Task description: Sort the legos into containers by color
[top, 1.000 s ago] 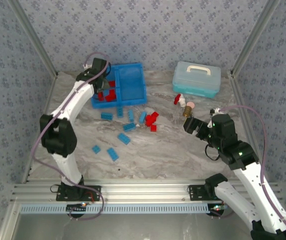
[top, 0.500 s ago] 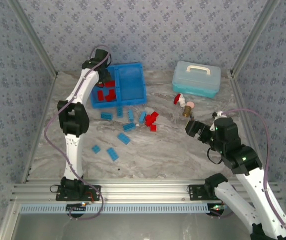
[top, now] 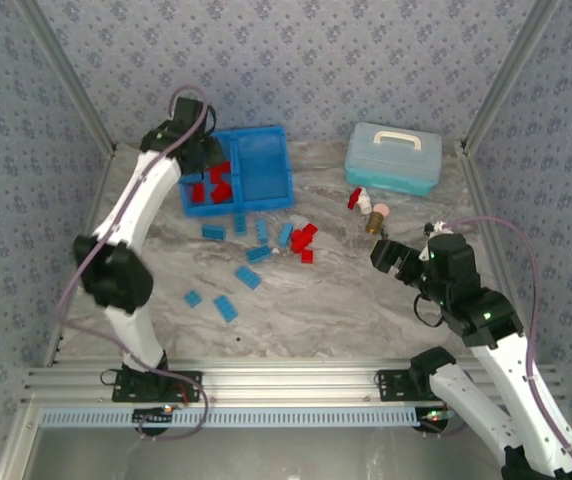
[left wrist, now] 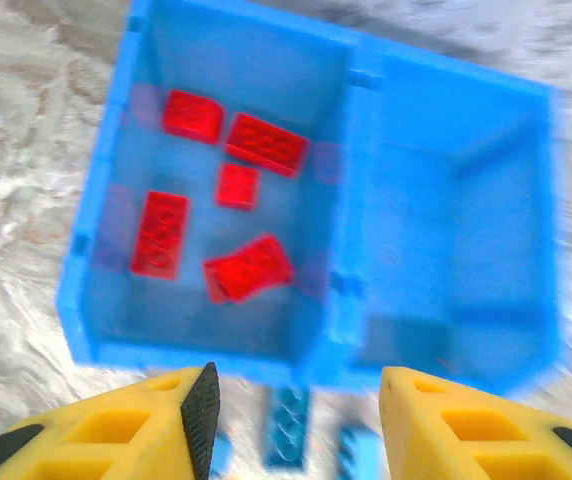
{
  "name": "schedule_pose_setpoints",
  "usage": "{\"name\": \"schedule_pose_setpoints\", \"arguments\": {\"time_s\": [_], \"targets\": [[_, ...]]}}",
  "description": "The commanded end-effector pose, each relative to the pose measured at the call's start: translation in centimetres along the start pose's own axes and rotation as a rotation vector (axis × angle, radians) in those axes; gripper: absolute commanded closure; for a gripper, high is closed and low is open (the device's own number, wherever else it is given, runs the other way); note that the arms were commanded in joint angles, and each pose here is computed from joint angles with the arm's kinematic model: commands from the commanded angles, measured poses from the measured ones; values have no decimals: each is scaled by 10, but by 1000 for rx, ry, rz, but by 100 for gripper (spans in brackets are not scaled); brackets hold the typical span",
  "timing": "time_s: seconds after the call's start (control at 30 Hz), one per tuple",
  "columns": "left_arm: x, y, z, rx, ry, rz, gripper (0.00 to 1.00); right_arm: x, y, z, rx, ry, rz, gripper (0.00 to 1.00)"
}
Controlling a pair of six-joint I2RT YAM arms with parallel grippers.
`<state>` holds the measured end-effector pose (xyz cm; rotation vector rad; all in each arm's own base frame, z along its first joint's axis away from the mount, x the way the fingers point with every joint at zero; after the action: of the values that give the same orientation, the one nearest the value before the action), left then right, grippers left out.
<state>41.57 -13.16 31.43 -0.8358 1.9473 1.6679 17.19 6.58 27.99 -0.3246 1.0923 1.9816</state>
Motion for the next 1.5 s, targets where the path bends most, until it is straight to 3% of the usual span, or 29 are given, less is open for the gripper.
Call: {"name": "schedule_pose_setpoints", "arguments": {"time_s": [0.0, 0.17, 0.3, 0.57, 0.7, 1.1, 1.3, 1.47], "targets": [[29, 37, -44, 166, -24, -93, 52, -1, -6, -2, 7, -24, -13, 0], [114, 28, -97, 260, -217, 26, 50, 0, -12, -2, 13, -25, 6, 0], [175, 2, -128, 179, -307, 177, 50, 1, -17, -1, 6, -36, 11, 0], [236, -55, -170, 86, -413, 282, 50, 3, -18, -4, 23, -39, 21, 0], [249, -77, -172, 13, -448, 300, 49, 3, -15, -7, 29, -34, 11, 0], [282, -116, -183, 38, -446, 380, 46, 5, -17, -9, 28, -37, 11, 0], [286, -120, -178, 5, -448, 391, 65, 6, -15, -10, 32, -39, 16, 0], [262, -93, -182, 44, -442, 347, 69, 6, -14, -10, 27, -45, 14, 0]]}}
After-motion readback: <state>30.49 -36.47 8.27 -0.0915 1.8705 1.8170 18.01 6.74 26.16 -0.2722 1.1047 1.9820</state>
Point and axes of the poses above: each hand's point on the last joint's axis, 136 mm out from that joint toward the fingers, its own y axis back along the fingers, its own z axis along the line the jaws close on, x = y × z, the point moved 6 cm from there along y, back along the fingers, and after that the axes turned 9 degrees about -y, right-handed, at the moved point
